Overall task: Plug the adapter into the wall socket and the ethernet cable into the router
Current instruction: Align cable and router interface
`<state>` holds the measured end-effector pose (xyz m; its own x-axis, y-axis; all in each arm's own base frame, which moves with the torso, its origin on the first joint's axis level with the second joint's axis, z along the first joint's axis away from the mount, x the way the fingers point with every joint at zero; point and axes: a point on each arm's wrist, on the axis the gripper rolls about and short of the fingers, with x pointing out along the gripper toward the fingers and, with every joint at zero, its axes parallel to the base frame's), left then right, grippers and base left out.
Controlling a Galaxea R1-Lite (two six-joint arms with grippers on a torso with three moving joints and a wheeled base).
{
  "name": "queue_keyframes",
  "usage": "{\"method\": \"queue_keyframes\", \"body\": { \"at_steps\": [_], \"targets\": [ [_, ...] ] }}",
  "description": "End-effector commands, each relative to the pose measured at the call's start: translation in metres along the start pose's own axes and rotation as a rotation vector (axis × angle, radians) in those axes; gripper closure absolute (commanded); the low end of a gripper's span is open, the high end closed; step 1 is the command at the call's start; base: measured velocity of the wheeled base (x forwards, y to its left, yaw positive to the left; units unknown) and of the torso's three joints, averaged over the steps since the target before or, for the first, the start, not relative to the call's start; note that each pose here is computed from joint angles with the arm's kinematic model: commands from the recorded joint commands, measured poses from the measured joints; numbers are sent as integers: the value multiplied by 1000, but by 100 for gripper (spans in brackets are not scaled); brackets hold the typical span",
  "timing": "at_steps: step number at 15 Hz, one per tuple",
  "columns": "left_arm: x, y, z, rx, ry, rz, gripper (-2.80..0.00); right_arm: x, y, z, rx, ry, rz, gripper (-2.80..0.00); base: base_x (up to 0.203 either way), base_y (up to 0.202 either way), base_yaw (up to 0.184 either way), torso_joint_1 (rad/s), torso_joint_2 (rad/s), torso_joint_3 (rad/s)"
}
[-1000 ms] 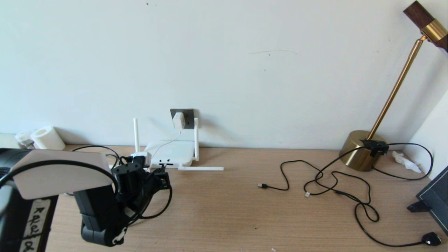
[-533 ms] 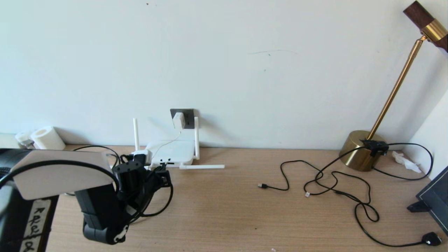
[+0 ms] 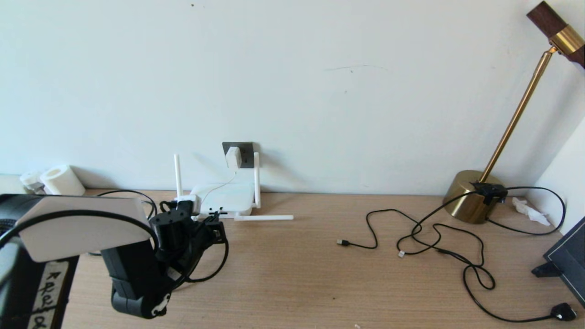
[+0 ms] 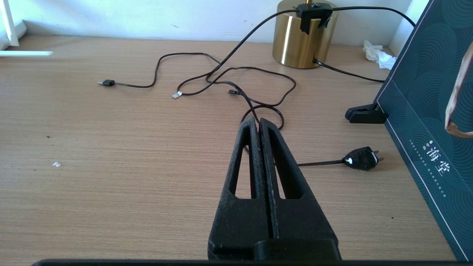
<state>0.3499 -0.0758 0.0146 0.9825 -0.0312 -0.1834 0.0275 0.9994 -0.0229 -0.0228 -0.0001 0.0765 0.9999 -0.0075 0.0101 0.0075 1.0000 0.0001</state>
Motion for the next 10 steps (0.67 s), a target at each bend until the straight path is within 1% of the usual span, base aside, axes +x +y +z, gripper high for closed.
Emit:
{"method": "queue_keyframes", "body": {
  "at_steps": [1, 10],
  "targets": [
    [0, 0, -3, 0, 3, 2, 0, 0, 0, 0, 0, 0, 0, 0, 0, 0, 0, 0, 0, 0],
    [-3, -4, -9, 7, 27, -4, 0, 0, 0, 0, 0, -1, 0, 0, 0, 0, 0, 0, 0, 0]
  ]
}}
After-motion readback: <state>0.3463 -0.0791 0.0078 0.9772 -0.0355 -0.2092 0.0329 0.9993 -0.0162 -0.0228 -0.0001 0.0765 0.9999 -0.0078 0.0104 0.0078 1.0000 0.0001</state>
